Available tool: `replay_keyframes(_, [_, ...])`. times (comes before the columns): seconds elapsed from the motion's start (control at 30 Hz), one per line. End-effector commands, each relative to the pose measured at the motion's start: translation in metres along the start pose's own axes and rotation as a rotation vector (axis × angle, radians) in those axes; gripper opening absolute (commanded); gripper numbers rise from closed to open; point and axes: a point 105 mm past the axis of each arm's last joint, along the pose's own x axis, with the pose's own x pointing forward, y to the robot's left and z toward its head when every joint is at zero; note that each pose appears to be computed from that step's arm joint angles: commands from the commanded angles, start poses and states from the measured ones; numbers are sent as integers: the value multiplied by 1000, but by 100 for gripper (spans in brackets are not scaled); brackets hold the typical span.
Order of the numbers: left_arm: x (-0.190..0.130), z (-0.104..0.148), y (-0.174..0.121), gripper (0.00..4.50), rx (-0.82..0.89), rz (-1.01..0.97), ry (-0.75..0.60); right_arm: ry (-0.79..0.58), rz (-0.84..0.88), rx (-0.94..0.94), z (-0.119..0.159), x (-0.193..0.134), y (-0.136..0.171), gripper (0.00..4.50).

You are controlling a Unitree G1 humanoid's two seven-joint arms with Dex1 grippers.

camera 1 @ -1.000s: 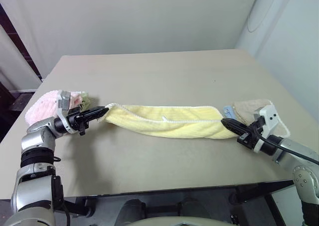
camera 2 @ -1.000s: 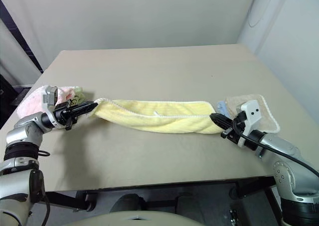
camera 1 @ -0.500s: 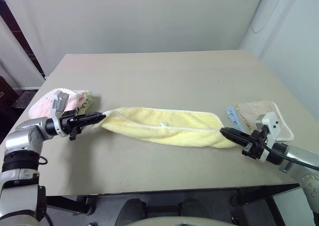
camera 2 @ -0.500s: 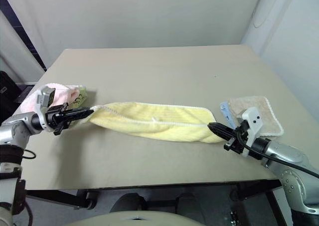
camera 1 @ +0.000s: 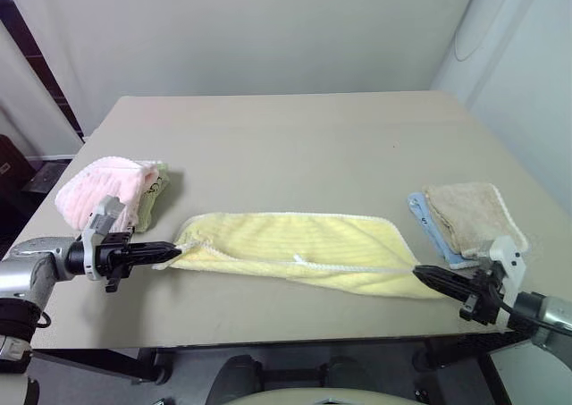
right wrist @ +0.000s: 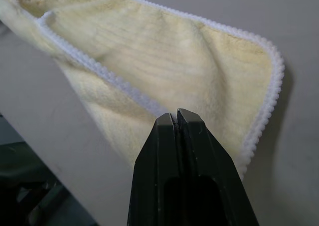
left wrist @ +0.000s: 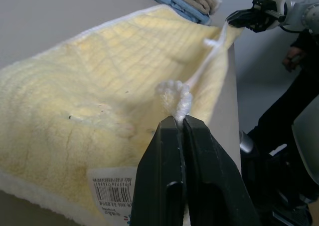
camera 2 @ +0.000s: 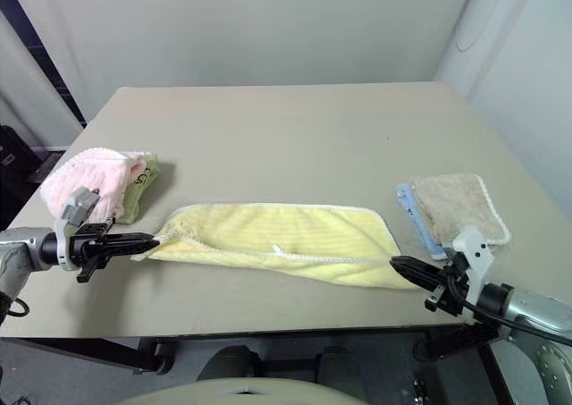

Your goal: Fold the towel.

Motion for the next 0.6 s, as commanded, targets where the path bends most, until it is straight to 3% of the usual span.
replay_keyframes(0.03, [3, 7, -4, 2, 60, -25, 59, -7, 16, -100, 16, -4, 2, 0])
replay_keyframes(0.2, [24, 40, 15, 2, 71, 12, -89, -48, -7, -116, 25, 12, -12, 0])
replay_keyframes(0.6, [-1, 51, 23, 2, 47, 165, -182, -144, -153, -136, 49, 61, -68, 0])
